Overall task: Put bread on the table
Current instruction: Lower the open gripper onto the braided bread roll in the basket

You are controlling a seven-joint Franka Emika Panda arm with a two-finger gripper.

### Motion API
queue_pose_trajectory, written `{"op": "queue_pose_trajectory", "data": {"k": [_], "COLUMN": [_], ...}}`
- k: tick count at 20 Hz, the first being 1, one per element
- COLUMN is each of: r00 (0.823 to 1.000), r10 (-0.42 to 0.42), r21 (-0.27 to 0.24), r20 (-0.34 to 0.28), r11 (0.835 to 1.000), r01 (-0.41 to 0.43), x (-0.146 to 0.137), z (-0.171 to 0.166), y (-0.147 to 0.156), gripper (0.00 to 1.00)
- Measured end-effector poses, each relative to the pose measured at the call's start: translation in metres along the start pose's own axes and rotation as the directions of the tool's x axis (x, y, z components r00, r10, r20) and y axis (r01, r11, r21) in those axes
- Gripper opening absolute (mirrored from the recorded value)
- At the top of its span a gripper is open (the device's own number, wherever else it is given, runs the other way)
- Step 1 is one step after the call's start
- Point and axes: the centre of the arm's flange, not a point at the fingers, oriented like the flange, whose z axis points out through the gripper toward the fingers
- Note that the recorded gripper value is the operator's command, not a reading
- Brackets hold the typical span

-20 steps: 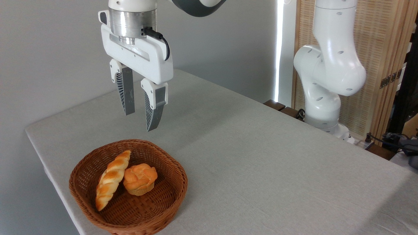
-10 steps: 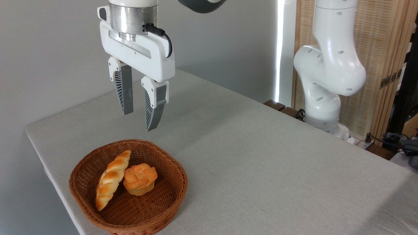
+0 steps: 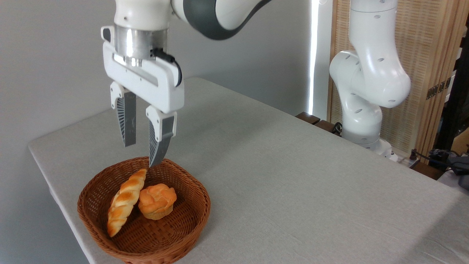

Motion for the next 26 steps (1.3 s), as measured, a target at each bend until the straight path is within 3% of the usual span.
{"op": "queue_pose_trajectory", "data": {"k": [5, 14, 20, 26], "r00": [1.000, 0.999, 0.998, 0.998], "r10": [-0.007, 0.017, -0.005, 0.000], "r21": [0.007, 0.013, 0.006, -0.002], "r20": [-0.028, -0.036, -0.069, -0.059], "r11": [1.000, 1.000, 1.000, 1.000], "r01": [0.007, -0.016, 0.005, 0.000], "x": [0.009, 0.032, 0.038, 0.040], "z": [0.025, 0.104, 0.129, 0.151], "y": [-0.002, 0.011, 0.012, 0.017], "gripper": [1.00, 1.00, 1.00, 1.00]}}
